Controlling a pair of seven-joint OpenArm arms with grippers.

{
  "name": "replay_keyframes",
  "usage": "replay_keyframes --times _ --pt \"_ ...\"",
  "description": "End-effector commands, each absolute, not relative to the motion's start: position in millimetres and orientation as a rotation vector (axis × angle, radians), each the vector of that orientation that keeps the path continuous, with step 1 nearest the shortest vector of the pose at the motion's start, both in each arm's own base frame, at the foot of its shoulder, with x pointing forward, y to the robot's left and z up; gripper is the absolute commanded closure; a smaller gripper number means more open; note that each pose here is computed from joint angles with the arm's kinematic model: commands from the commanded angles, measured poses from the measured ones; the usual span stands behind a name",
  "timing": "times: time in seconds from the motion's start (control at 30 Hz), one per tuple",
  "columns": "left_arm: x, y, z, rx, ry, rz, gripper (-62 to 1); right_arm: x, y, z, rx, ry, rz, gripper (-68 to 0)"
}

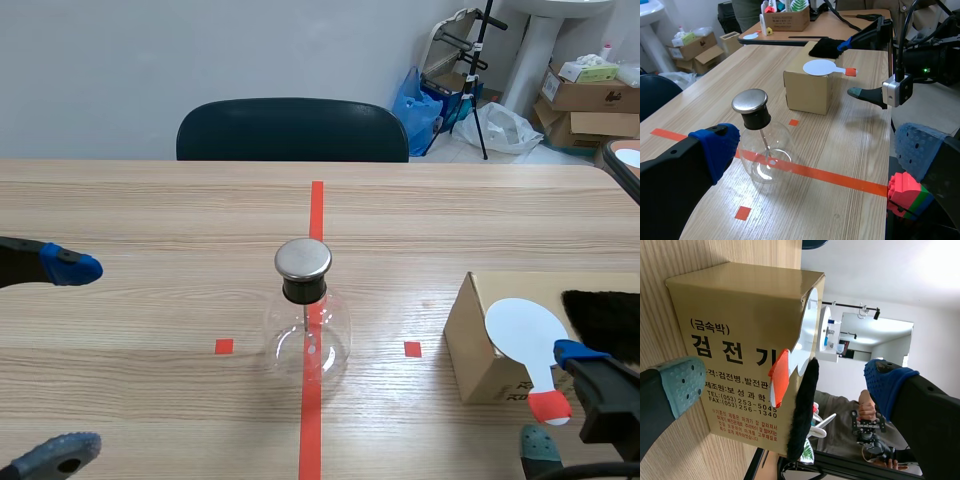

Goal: Do the electroscope experiment

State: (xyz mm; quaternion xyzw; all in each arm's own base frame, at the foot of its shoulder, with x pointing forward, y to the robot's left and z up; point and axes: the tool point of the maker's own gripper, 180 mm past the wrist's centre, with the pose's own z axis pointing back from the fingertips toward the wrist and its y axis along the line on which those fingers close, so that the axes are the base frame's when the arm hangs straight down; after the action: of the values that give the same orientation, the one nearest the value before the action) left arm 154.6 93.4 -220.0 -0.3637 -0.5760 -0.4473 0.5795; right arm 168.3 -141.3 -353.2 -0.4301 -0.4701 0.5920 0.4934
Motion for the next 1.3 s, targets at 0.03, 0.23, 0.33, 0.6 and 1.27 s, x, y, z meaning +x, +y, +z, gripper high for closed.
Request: replay_keyframes --times 0.03,0.23,0.33,0.6,1.27 --pt "156.7 93.4 -213.2 -0.864 -1.374 -1.031 -62.3 177.2 -145.0 -334.9 -1.123 -1.199 1.408 -67.9" --pt "156.7 93.4 -213.2 -0.864 -1.374 -1.031 -62.3 177.2 -145.0 -334.9 -1.123 -1.199 1.408 -67.9" --pt "156.7 93.4 -213.2 -0.864 -1.374 -1.031 -62.3 177.2 -145.0 -334.9 -1.123 -1.199 1.408 -67.9" --pt "156.8 93.4 -213.1 -0.864 -1.374 -1.03 -62.3 177.0 -144.9 -335.0 -1.122 -1.199 1.407 -67.9" --pt "156.8 93.4 -213.1 -0.864 -1.374 -1.03 -62.3 120.9 -134.0 -315.0 -0.864 -1.279 1.267 -67.9"
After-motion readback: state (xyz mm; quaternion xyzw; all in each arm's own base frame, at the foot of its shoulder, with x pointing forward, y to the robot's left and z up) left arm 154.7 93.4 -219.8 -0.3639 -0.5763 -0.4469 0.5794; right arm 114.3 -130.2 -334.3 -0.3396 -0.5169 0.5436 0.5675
